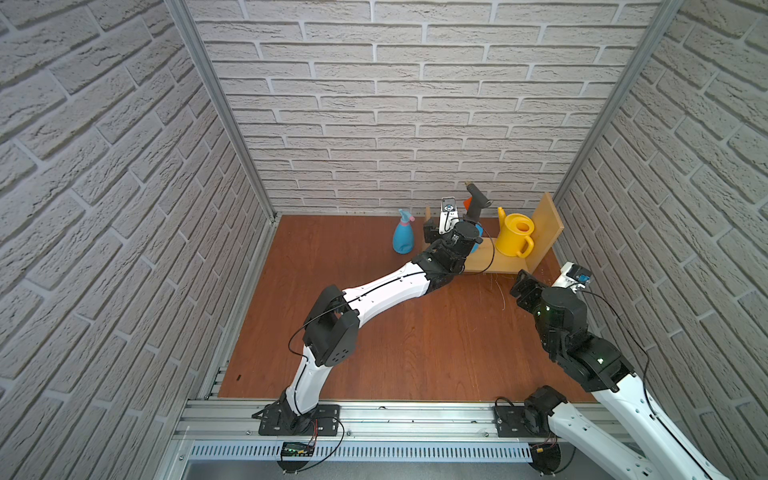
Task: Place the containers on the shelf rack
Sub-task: 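Place the container on the shelf.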
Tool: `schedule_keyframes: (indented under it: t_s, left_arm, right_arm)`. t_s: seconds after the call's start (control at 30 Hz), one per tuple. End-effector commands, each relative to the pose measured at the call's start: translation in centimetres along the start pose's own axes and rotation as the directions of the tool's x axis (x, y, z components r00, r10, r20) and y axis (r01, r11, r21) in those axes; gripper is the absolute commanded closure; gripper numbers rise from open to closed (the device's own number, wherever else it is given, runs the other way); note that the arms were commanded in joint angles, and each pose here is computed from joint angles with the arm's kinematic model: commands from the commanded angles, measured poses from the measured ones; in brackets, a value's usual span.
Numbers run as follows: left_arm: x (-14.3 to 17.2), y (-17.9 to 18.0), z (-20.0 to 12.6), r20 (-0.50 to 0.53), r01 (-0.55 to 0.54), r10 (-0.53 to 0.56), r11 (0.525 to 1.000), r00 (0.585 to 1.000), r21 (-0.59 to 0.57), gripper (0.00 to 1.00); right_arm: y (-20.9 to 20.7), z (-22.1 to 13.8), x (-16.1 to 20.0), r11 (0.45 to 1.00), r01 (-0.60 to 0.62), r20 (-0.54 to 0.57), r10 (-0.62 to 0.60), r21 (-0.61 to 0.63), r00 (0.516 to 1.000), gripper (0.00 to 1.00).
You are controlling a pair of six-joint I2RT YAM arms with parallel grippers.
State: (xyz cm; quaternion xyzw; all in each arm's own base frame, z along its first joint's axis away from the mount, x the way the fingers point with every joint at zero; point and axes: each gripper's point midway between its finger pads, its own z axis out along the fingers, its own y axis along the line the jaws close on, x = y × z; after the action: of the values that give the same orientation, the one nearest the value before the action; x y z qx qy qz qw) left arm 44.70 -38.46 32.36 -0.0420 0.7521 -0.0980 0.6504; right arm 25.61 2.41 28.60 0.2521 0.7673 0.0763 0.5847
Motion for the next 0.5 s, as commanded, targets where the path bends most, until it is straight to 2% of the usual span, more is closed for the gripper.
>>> schedule_keyframes:
  t_s: [0.0,0.13,0.23,0.33,0.43,0.47]
  left_arm:
    - [-2.8,-0.9,-2.5,0.009,0.055,-0.056,0.994,0.998,0.091,0.04]
    - [-3.8,-0.9,-5.5,-0.025,0.063,-0.059,0.970,0.998,0.234,0.02]
    - [-3.9,0.3,-7.3,-0.051,0.047,-0.034,0.954,0.998,0.296,0.02]
    - [-3.1,2.4,-8.4,-0.189,0.064,0.005,0.931,0.982,0.360,0.02]
    - [-2.1,5.5,-8.6,-0.340,0.126,0.012,0.915,0.940,0.382,0.02]
    - [-1.5,7.1,-8.3,-0.384,0.141,0.006,0.924,0.923,0.355,0.02]
  right_arm:
    - [1.0,-0.5,-1.4,0.998,-0.016,0.036,0.018,-0.054,0.999,0.09]
    - [2.3,-0.8,-1.1,0.988,0.021,0.028,-0.017,-0.151,0.999,0.09]
    - [3.9,-1.1,-0.5,0.968,0.049,0.020,-0.045,-0.247,0.999,0.07]
    - [6.2,-1.3,0.5,0.925,0.078,0.002,-0.083,-0.371,0.997,0.05]
    - [8.5,-1.3,1.9,0.875,0.091,-0.041,-0.125,-0.476,0.991,0.04]
    - [9.2,-1.2,2.4,0.860,0.092,-0.058,-0.140,-0.503,0.989,0.04]
